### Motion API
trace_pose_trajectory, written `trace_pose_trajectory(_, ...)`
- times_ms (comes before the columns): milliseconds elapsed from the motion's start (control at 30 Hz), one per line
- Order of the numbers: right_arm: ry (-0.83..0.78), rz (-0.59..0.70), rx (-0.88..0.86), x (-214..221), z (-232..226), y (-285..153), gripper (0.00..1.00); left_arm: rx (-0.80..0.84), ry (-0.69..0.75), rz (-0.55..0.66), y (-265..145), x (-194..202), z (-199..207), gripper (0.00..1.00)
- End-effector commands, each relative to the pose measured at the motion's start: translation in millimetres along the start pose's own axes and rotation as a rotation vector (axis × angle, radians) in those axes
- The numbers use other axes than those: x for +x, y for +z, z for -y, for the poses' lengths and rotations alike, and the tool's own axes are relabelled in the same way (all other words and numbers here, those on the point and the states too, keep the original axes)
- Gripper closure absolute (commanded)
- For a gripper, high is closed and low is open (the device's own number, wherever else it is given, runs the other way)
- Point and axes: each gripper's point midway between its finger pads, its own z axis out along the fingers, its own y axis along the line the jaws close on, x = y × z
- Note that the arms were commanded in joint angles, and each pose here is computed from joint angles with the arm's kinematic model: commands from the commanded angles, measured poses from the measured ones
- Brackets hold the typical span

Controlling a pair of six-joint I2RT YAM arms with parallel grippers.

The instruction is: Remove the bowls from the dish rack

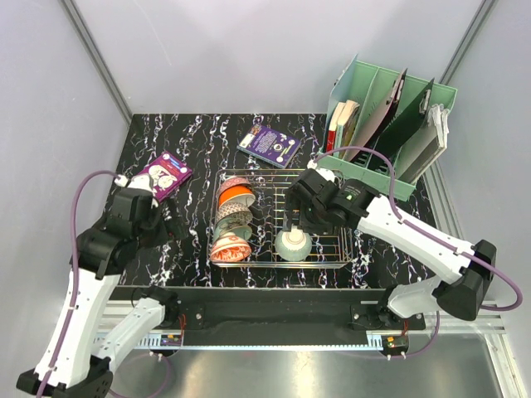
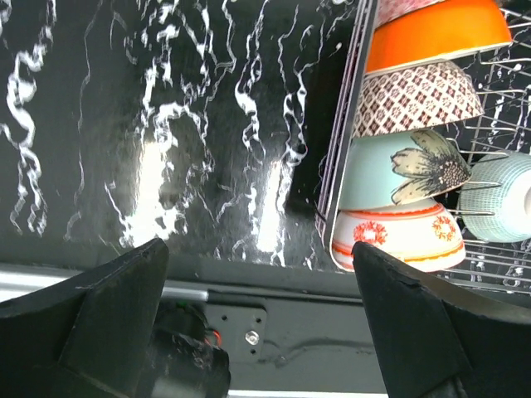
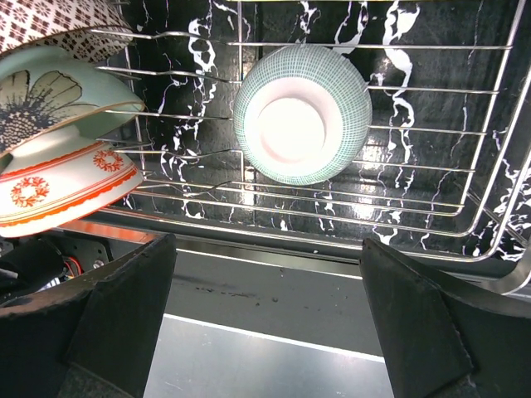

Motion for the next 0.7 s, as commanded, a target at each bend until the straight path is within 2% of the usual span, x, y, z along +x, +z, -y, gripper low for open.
trace_pose_trajectory(0,0.024,0.000,-0.038,0.8,-6.2,4.1,0.00,0.090,0.117,0.083,-6.2,-24.2,18.7,0.04)
trace_pose_trajectory(200,0.015,-0.037,-0.014,6.1,-7.9,20.1,0.00,0.083,0.142,0.101,3.0,-26.3,21.3,0.03)
trace_pose_trajectory(300,0.015,-0.019,-0.016,-0.7,-13.4,20.0,0.00,0.040,0.126,0.115,12.7,-48.8,28.3,0.02)
trace_pose_trajectory(433,0.000,0.027,-0.030,-16.7,-22.2,13.3,0.00,0.022,0.152,0.129,29.9,-103.1,60.2,0.01)
trace_pose_trajectory(533,-0.008,0.083,-0.032,-34.2,-24.4,2.5,0.00,0.099,0.154,0.154,39.7,-138.3,96.5,0.01)
trace_pose_trajectory(667,0.070,0.170,-0.016,-72.2,-0.6,-14.1,0.00,0.183,0.253,0.110,44.5,-142.4,137.5,0.01)
